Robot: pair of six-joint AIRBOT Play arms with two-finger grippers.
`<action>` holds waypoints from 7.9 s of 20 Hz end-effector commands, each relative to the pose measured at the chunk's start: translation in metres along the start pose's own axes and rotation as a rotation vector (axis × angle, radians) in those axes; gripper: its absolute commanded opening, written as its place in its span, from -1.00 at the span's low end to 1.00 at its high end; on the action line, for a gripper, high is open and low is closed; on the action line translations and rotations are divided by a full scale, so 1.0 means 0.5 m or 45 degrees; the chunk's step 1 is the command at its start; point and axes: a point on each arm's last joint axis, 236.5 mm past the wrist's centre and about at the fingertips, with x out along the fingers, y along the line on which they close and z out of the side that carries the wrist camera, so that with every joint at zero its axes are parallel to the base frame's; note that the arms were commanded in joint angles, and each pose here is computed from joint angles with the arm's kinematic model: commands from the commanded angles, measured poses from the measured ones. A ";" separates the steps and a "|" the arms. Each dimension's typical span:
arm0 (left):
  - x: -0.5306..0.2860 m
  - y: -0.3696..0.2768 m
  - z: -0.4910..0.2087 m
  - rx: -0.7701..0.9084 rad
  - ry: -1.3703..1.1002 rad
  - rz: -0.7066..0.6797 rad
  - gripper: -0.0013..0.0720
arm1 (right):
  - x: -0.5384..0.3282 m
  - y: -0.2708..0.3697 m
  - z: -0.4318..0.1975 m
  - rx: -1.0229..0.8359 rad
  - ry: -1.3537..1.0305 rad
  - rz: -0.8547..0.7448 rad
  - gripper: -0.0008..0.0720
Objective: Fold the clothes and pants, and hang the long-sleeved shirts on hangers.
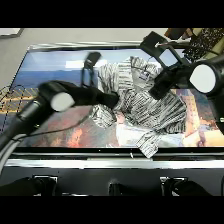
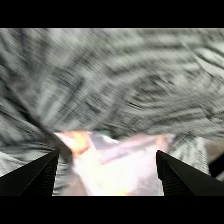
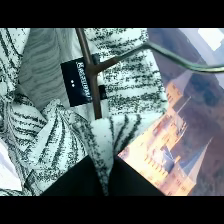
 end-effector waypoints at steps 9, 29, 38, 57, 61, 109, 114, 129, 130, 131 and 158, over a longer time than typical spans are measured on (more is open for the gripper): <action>-0.134 0.279 -0.013 0.694 0.138 0.014 0.95 | 0.038 0.119 0.064 -0.426 -0.189 0.299 -0.90; -0.020 0.200 -0.066 0.931 0.148 -0.429 -0.92 | 0.064 0.159 0.058 -0.388 -0.159 0.419 -0.89; -0.050 0.214 0.019 1.000 -0.033 -0.224 -0.92 | -0.084 -0.001 0.081 -0.106 -0.290 -0.020 0.20; -0.194 0.052 0.065 1.226 -0.264 -0.204 -0.92 | -0.020 -0.152 -0.208 0.236 -0.091 -0.045 0.72; -0.194 0.049 0.065 1.222 -0.268 -0.211 -0.92 | 0.088 -0.144 -0.194 0.348 -0.119 0.099 0.91; -0.217 0.146 0.230 0.635 -0.589 0.098 0.53 | -0.153 -0.117 -0.190 0.374 -0.190 -0.111 -0.90; -0.227 0.153 0.248 0.399 -0.645 0.072 0.53 | -0.263 -0.165 -0.277 0.796 -0.121 -0.434 -0.90; -0.226 0.151 0.247 0.195 -0.642 0.016 0.53 | -0.507 -0.336 -0.515 1.322 0.352 -1.336 -0.90; -0.226 0.151 0.247 0.196 -0.642 0.016 0.53 | -0.514 -0.352 -0.521 1.327 0.369 -1.394 -0.90; -0.225 0.151 0.247 0.196 -0.642 0.016 0.53 | -0.519 -0.367 -0.520 1.340 0.355 -1.441 -0.90; -0.224 0.152 0.246 0.196 -0.640 0.017 0.53 | -0.626 -0.463 -0.680 1.674 0.230 -1.895 -0.90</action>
